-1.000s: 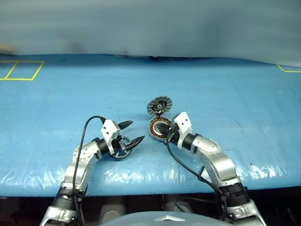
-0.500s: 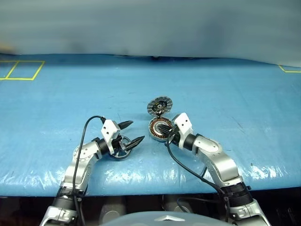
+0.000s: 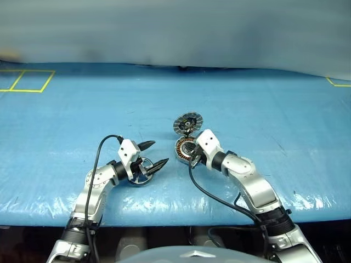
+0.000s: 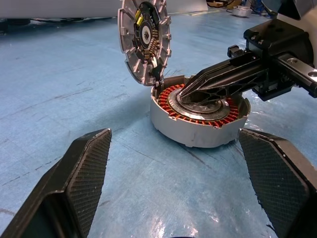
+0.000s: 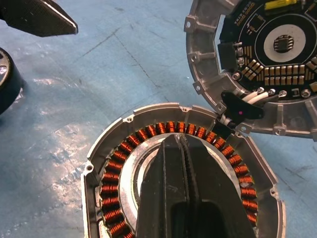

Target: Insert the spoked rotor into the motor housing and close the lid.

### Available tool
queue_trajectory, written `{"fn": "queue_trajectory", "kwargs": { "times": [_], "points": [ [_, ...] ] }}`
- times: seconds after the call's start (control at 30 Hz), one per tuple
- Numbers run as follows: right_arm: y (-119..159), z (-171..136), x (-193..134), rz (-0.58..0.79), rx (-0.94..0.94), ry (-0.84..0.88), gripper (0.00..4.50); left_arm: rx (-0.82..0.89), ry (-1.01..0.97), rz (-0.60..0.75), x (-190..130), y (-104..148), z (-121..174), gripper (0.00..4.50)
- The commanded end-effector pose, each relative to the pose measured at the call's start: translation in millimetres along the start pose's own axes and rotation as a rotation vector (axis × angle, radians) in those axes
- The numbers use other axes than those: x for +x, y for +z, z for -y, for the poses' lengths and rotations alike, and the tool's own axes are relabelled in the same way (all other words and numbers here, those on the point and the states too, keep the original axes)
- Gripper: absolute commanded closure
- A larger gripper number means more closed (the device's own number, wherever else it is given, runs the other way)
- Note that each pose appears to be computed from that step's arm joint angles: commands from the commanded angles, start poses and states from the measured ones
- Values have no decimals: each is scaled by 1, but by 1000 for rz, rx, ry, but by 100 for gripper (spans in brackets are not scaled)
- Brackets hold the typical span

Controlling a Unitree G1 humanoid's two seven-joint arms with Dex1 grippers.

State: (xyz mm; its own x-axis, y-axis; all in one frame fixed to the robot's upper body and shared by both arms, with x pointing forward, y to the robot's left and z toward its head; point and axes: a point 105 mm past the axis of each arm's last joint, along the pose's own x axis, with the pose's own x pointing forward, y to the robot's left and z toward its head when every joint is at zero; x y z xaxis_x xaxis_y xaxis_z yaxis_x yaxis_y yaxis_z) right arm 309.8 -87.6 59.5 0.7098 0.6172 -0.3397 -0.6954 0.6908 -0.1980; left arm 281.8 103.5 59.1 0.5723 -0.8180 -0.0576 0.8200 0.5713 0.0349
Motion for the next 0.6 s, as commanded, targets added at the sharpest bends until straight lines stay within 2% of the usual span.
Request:
{"fn": "queue_trajectory", "kwargs": {
  "times": [0.03, 0.23, 0.4, 0.6],
  "points": [
    [-40, 4, -9, -162, 44, -24, 447, 3, -7, -12, 0, -3, 2, 16],
    [-51, 0, -17, -199, 59, -9, 447, 3, -3, -14, -1, -3, 2, 16],
    [-46, -14, -20, -166, 85, 63, 447, 4, -1, -14, -1, -3, 1, 16],
    [-45, -1, -23, -142, 118, -26, 447, 3, -5, -13, 0, -3, 2, 16]
  ]
}}
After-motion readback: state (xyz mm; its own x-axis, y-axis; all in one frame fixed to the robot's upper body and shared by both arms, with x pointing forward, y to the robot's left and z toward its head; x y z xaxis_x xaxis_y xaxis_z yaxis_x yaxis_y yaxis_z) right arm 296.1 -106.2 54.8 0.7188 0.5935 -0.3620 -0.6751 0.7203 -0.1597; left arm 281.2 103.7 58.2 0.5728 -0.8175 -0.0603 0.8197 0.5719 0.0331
